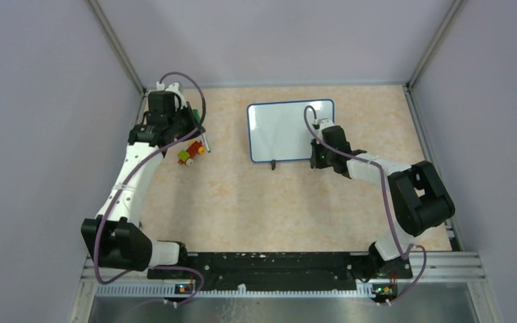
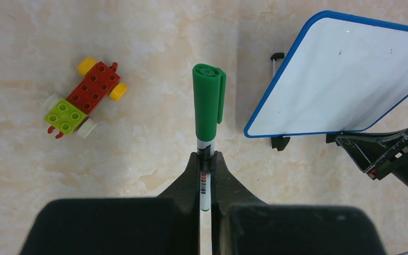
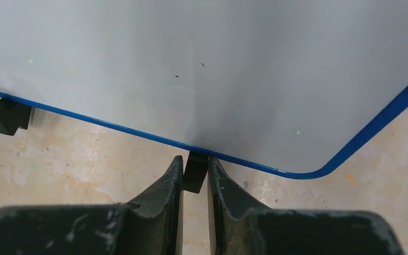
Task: Write a sentence on the whiteboard
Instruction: Move the whiteboard to the center of the board.
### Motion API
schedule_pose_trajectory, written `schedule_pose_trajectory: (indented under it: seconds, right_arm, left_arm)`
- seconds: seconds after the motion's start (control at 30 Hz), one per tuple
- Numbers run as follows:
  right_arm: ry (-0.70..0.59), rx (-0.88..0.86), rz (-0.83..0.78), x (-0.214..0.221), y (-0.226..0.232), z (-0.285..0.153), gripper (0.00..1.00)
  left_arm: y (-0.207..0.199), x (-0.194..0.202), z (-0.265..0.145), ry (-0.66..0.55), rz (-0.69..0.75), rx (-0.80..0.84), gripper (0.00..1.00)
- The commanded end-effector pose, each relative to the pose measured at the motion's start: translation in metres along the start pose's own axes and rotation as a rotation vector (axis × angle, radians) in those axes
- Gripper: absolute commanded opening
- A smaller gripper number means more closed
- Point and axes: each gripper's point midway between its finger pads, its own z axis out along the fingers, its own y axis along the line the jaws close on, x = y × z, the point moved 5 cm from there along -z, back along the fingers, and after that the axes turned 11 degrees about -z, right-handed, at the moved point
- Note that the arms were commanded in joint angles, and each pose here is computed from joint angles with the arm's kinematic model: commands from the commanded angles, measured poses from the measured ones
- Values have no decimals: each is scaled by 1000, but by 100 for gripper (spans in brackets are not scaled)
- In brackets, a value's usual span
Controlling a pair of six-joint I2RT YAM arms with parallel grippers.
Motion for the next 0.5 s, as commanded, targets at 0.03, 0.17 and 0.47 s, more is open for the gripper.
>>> schedule_pose_trajectory:
  seconds: [0.03, 0.17, 0.47]
  right_arm:
    - [-40, -19, -34, -18, 4, 6, 3]
    - [-31, -57, -40, -17, 9, -1, 0]
    - [-6, -200, -81, -1, 41, -32, 0]
  left_arm:
    - [-7, -11, -12, -62, -10, 53, 0]
    - [-8, -15, -16, -76, -12, 54, 0]
    - [-4, -21, -19, -99, -17, 44, 0]
